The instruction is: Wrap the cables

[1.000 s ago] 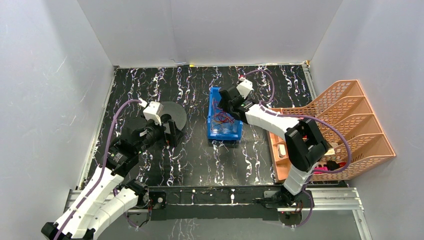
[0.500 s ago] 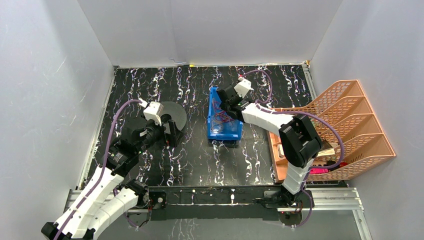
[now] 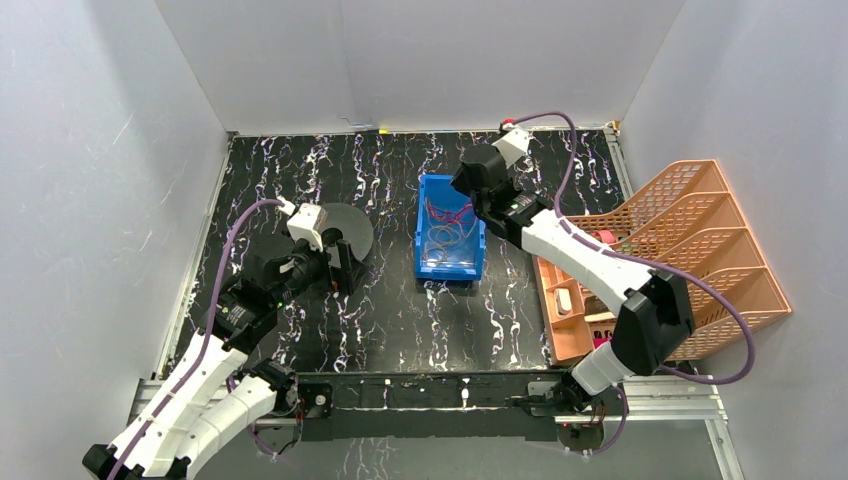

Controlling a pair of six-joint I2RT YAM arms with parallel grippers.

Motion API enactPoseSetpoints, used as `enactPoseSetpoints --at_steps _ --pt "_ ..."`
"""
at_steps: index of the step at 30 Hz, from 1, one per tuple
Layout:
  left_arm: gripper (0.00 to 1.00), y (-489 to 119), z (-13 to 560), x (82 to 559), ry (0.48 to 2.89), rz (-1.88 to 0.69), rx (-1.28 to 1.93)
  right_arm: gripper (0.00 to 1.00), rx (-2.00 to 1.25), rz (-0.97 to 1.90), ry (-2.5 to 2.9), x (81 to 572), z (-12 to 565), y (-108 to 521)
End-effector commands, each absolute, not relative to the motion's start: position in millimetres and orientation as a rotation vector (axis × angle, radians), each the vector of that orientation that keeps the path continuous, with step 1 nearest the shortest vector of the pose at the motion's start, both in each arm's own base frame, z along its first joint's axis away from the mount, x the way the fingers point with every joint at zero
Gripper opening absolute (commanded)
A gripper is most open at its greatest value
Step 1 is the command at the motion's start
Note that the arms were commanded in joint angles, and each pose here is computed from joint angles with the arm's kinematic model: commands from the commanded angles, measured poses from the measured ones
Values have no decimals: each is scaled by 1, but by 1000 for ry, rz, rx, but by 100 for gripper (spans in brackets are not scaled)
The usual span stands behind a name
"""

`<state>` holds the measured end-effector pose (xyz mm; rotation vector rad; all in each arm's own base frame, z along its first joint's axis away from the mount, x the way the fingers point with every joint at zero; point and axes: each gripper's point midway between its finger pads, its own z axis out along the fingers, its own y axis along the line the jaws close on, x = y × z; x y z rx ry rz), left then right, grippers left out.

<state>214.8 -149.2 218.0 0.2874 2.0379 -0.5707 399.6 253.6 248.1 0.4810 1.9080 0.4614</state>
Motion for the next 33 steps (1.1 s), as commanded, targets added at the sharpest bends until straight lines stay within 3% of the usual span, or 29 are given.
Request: enactPoseSetpoints --at_steps 1,27,33 --pt "98 -148 219 213 2027 -567 297 0 465 580 1747 397 324 252" --pt "98 -149 220 217 2023 -563 282 0 262 969 1489 354 493 273" --pt "98 -159 251 224 1965 -600 321 0 232 1027 1449 344 517 275"
